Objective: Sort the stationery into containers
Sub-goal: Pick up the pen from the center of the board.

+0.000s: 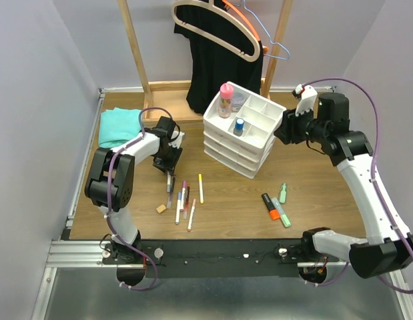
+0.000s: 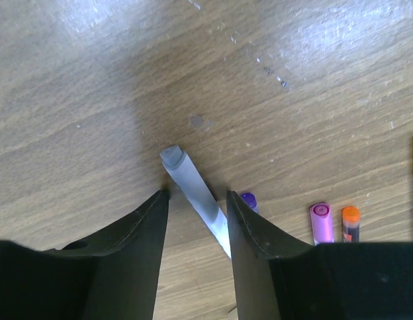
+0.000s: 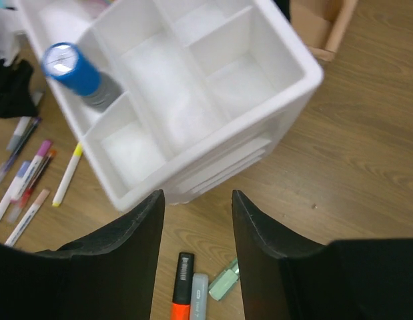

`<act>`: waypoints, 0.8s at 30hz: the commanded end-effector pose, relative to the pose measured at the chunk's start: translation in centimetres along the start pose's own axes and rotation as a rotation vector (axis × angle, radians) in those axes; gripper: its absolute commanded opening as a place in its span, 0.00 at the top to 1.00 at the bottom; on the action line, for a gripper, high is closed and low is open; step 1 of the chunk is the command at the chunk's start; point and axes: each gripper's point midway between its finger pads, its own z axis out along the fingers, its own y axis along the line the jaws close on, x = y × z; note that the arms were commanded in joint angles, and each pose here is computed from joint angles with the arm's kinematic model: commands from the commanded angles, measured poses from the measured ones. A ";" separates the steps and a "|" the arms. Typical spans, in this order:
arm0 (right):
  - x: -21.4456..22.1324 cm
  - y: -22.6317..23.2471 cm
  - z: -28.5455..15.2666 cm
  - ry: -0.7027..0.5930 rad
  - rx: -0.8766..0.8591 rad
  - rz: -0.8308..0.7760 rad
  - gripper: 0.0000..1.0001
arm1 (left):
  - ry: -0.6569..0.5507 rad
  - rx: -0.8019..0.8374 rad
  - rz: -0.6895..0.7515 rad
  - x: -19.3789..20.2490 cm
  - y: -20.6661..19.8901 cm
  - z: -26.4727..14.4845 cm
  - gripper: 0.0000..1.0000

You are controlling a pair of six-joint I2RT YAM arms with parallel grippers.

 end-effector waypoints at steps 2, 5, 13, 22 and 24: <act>-1.4 4.9 -2.8 -0.105 -0.286 -0.206 0.47 | -0.024 -0.022 0.004 0.7 0.2 -1.7 0.49; -2.4 6.0 -3.5 -0.122 -0.356 -0.260 0.47 | -0.054 -0.015 0.008 0.6 -0.1 -2.6 0.48; -1.9 7.3 -3.4 -0.083 -0.457 -0.390 0.47 | -0.119 -0.005 0.023 0.5 -0.3 -4.6 0.47; -0.2 7.8 -3.0 -0.023 -0.477 -0.339 0.47 | -0.077 0.044 0.013 2.2 -1.2 -3.6 0.49; -0.4 7.7 -3.0 -0.033 -0.469 -0.339 0.47 | -0.065 0.048 0.005 2.6 -1.3 -3.3 0.50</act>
